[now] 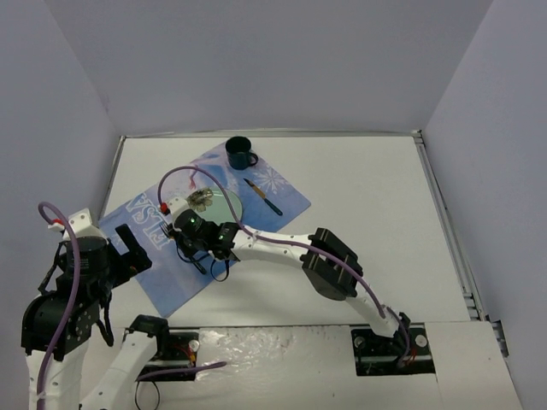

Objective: Set the dinner table for one person

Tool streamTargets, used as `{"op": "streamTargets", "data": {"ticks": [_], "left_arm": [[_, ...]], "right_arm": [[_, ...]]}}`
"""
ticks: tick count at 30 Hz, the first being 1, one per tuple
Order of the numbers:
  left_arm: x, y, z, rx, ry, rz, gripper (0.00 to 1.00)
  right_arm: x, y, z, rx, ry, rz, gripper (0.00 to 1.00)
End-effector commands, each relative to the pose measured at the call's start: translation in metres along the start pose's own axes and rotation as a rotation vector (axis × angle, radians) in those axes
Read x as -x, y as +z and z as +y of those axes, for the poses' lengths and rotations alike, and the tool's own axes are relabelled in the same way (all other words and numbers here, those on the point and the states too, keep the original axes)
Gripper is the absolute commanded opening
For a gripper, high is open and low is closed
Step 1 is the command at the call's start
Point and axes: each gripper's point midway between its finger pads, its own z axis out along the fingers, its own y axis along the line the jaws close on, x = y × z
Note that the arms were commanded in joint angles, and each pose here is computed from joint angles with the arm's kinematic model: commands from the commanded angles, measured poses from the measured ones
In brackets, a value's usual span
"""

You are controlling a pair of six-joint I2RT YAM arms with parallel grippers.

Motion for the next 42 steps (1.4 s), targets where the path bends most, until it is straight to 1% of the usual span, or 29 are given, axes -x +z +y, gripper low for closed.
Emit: {"op": "streamTargets", "data": {"ticks": [1, 3, 7, 21, 37, 42], "left_arm": [[0.008, -0.014, 0.011, 0.034, -0.03, -0.043, 0.97], [0.008, -0.017, 0.01, 0.022, -0.026, -0.043, 0.97], [0.007, -0.022, 0.009, 0.001, -0.034, -0.05, 0.97], [0.004, -0.026, 0.011, -0.014, -0.013, -0.047, 0.97], [-0.002, -0.03, 0.015, -0.026, -0.01, -0.05, 0.97], [-0.003, -0.032, 0.016, -0.031, -0.011, -0.052, 0.97]], "right_arm": [[0.054, 0.0, 0.027, 0.079, 0.061, -0.164, 0.0], [0.055, 0.006, 0.029, 0.089, 0.085, -0.184, 0.0], [0.05, 0.015, 0.039, 0.13, 0.095, -0.18, 0.0], [0.043, 0.031, 0.046, 0.158, 0.148, -0.182, 0.0], [0.018, 0.053, 0.045, 0.172, 0.115, -0.15, 0.01], [0.016, 0.056, 0.043, 0.165, 0.128, -0.154, 0.01]]}}
